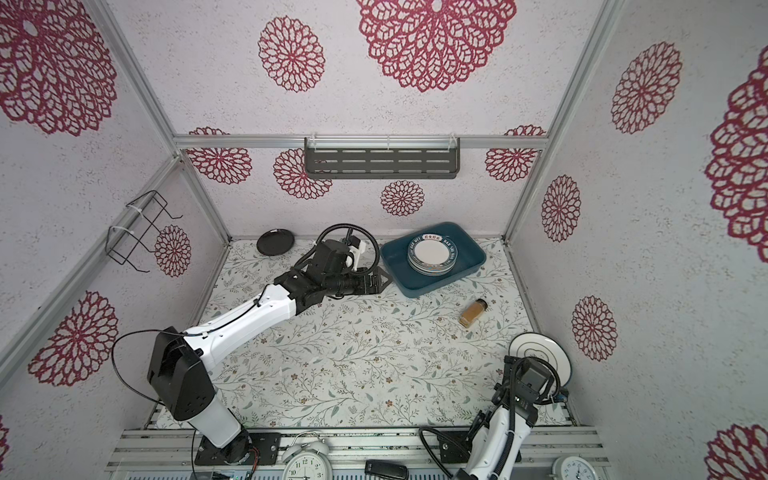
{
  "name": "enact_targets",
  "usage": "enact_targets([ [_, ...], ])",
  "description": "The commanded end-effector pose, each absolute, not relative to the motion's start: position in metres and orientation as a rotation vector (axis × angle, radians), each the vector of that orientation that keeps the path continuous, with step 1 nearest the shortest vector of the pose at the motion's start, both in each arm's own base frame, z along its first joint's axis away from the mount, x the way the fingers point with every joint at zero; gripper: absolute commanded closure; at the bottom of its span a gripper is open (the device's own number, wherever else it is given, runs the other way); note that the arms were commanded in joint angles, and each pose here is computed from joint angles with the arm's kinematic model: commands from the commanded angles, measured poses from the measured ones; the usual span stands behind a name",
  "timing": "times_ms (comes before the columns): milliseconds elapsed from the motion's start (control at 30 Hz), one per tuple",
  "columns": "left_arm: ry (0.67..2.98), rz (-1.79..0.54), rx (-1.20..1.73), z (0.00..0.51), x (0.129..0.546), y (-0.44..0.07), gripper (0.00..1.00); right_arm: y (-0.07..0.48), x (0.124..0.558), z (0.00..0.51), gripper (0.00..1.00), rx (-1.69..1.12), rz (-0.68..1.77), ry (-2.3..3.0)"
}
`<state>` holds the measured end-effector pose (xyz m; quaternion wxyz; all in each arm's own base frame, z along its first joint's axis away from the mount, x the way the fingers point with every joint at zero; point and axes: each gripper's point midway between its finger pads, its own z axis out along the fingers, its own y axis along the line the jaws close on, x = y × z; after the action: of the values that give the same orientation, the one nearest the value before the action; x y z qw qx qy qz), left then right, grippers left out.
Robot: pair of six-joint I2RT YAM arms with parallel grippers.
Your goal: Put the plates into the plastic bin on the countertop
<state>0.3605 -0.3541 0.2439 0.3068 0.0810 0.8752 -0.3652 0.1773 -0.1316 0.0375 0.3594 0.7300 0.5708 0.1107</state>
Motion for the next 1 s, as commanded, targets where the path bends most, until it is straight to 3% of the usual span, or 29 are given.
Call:
enact_targets([
  [0, 2.279, -0.958, 0.241, 0.258, 0.364, -0.356, 0.03, -0.115, 0.153, -0.004, 0.12, 2.06, 0.277, 1.5],
  [500, 2.284, -0.936, 0.241, 0.26, 0.37, -0.352, 0.03, -0.117, 0.149, -0.021, 0.23, 2.171, 0.363, 1.297],
  [900, 2.287, -0.919, 0.217, 0.259, 0.372, -0.347, 0.03, -0.117, 0.149, -0.026, 0.38, 2.208, 0.401, 1.221],
  [967, 2.288, -0.918, 0.216, 0.258, 0.373, -0.347, 0.03, -0.116, 0.149, -0.028, 0.44, 2.22, 0.411, 1.212],
])
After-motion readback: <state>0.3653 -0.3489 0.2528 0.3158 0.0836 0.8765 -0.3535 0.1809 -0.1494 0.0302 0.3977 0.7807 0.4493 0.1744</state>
